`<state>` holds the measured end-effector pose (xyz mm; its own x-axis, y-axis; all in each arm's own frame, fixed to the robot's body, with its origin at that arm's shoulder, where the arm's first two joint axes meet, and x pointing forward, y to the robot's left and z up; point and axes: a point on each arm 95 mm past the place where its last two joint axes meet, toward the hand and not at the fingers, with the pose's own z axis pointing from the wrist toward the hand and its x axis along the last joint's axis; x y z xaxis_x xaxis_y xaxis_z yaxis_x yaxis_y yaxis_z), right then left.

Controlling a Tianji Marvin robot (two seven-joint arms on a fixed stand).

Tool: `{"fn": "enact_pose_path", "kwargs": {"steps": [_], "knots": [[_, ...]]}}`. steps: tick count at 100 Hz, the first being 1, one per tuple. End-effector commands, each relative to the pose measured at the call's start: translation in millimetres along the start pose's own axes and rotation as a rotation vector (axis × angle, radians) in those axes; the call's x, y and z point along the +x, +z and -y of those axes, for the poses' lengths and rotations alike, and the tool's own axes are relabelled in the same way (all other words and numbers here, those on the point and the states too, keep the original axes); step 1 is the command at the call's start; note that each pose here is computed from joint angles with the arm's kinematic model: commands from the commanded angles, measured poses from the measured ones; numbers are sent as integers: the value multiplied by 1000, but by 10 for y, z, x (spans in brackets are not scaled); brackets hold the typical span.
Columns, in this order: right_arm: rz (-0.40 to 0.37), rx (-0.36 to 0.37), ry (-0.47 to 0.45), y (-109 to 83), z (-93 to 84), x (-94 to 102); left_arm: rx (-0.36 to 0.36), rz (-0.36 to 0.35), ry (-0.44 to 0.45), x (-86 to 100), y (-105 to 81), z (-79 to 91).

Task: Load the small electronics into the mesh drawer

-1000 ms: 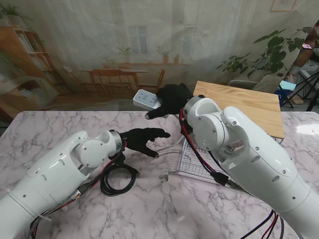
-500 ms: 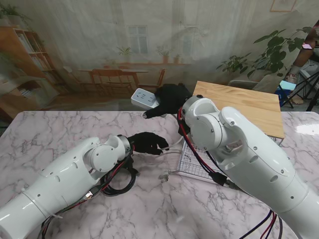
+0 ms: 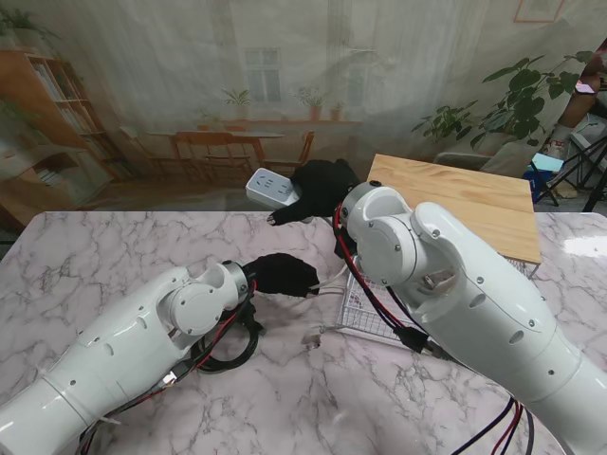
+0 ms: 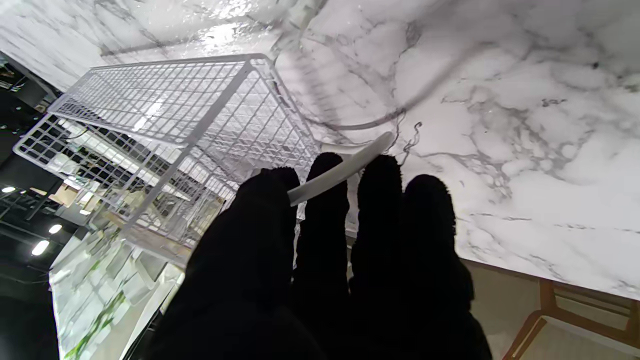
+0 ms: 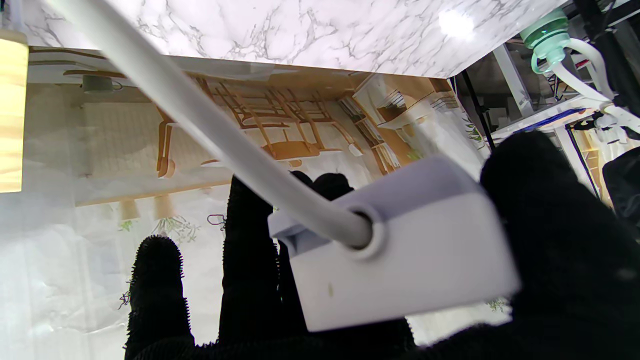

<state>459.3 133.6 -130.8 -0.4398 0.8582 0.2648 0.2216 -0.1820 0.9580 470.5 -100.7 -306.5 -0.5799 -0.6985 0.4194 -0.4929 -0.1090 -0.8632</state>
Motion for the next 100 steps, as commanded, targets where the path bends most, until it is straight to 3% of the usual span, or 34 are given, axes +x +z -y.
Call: {"fn": "enact_pose_path", "kwargs": {"steps": [1, 34, 60, 100], "knots": [[14, -11, -2, 0, -22, -32, -13, -29, 2, 54, -58, -3], [53, -7, -47, -22, 29, -216, 56, -139, 56, 165, -660, 211], [72, 13, -72, -4, 129, -335, 145, -146, 135, 136, -1097, 443], [1, 53, -128, -11, 273, -245, 324, -201, 225, 259, -1543, 892]]}}
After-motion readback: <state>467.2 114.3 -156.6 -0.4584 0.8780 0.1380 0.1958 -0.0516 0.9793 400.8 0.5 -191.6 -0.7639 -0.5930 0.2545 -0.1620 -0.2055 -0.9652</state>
